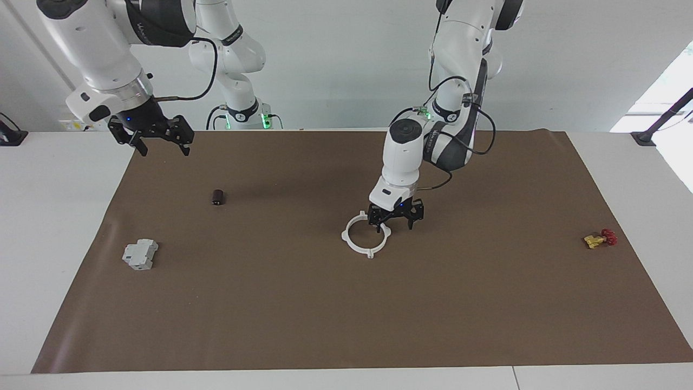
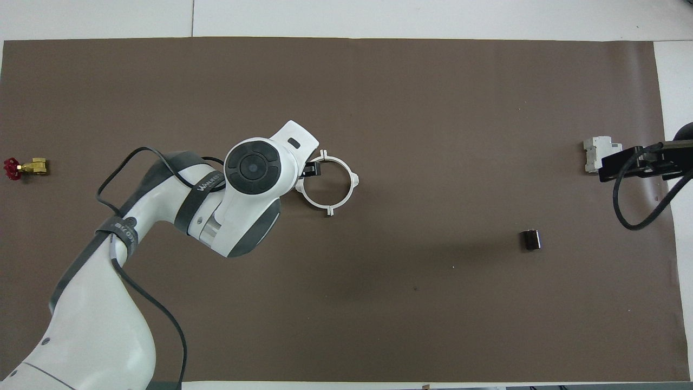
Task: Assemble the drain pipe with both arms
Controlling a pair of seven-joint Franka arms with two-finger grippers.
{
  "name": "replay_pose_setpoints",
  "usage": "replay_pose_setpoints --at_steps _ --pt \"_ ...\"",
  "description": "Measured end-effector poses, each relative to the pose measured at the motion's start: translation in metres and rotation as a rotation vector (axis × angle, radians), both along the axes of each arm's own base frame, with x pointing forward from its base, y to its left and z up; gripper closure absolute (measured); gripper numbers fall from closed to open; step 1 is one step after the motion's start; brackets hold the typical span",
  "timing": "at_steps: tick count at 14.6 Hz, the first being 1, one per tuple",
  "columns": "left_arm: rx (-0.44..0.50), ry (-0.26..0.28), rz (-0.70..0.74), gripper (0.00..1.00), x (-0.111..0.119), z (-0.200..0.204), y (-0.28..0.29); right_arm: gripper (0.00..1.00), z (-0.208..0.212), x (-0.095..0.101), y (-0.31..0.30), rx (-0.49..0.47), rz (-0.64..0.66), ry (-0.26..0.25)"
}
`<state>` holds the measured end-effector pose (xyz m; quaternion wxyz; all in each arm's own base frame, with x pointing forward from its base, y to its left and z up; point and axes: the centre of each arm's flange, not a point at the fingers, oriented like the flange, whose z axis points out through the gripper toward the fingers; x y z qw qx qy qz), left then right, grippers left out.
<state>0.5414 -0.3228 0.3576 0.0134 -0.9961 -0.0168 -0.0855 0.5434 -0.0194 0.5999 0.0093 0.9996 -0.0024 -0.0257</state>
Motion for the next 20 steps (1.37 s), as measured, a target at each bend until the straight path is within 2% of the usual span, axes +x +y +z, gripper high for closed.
replay_pose_setpoints --at_steps 3,7,12,15,20 --pt "0.037 0.013 0.020 0.00 0.021 0.037 0.067 0.00 0.001 0.000 0.001 0.001 0.002 -0.004" --pt "0.052 -0.006 0.032 0.00 0.041 0.080 0.151 0.00 0.001 0.000 0.004 0.001 0.007 -0.004" --pt "-0.004 0.043 -0.007 0.00 0.043 0.137 0.256 0.00 0.001 0.000 0.006 0.002 0.011 -0.004" --pt "-0.006 0.072 -0.019 0.00 0.040 0.172 0.318 0.00 0.002 0.001 0.007 0.002 0.011 -0.005" --pt "-0.010 0.095 -0.026 0.00 0.035 0.221 0.361 0.00 0.002 0.001 0.007 0.002 0.012 -0.005"
